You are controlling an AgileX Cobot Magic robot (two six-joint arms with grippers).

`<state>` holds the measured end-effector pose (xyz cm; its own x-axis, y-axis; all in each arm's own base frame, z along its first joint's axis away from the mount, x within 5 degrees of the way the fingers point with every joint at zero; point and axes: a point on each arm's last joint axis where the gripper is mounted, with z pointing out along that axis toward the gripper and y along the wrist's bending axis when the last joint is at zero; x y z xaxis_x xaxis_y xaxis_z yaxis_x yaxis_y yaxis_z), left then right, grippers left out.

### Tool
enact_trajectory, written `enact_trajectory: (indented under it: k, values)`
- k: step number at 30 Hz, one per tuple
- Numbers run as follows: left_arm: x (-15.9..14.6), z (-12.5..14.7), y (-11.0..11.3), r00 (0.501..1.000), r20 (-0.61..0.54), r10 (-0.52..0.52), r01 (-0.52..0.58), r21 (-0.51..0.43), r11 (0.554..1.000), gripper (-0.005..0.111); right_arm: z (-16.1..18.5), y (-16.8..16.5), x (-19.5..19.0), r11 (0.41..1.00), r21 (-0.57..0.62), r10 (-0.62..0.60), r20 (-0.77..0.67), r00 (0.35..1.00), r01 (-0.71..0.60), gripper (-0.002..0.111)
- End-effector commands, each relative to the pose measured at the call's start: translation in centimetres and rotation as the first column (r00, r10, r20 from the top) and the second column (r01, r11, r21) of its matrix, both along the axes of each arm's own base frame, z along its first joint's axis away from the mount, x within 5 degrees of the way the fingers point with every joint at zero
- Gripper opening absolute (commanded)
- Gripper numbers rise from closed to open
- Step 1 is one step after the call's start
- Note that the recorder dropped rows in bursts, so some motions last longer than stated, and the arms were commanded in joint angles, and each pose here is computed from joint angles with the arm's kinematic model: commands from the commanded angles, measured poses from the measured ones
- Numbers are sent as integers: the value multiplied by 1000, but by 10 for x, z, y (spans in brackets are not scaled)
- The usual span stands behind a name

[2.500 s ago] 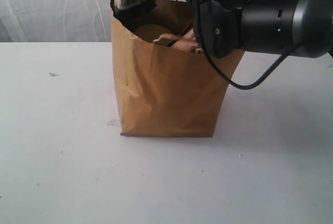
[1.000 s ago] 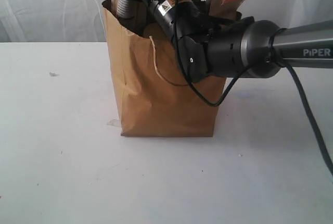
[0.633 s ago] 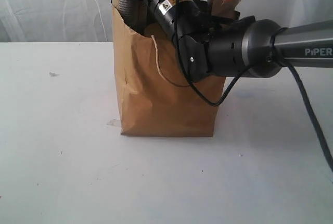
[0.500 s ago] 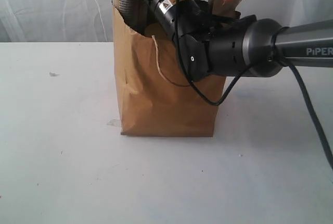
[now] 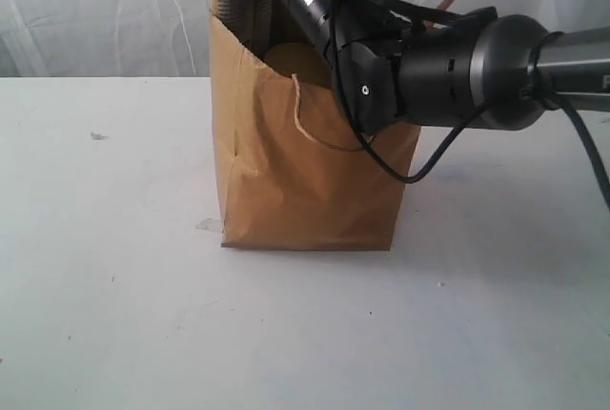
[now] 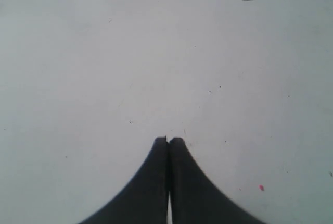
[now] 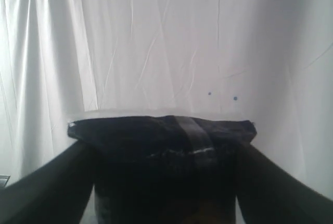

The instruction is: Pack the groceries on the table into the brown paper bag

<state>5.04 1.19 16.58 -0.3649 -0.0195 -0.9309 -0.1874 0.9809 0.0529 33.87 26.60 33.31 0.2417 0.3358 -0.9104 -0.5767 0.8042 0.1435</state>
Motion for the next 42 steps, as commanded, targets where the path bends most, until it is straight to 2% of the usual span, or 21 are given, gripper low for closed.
enact_trajectory:
  k: [1, 22, 29, 34, 37, 38, 42]
  values:
    - [0, 1, 0, 1000, 9, -8, 8, 2, 1000, 0, 20, -7, -5, 998, 55, -14, 61, 998, 11, 68]
    - [0, 1, 0, 1000, 9, -8, 8, 2, 1000, 0, 32, -11, -9, 996, 87, -21, 105, 994, 12, 68]
    - [0, 1, 0, 1000, 9, -8, 8, 2, 1000, 0, 55, -18, -22, 996, 92, -8, 177, 984, -9, 68]
    - [0, 1, 0, 1000, 9, -8, 8, 2, 1000, 0, 75, -20, -39, 999, -5, 49, 201, 978, -49, 67]
    - [0, 1, 0, 1000, 9, -8, 8, 2, 1000, 0, 83, -25, -47, 990, -125, 74, 72, 995, -64, 57]
    - [0, 1, 0, 1000, 9, -8, 8, 2, 1000, 0, 82, -28, -51, 980, -184, 76, -12, 997, -77, 50]
    - [0, 1, 0, 1000, 9, -8, 8, 2, 1000, 0, 89, -46, -70, 926, -365, 42, -161, 986, -99, 18]
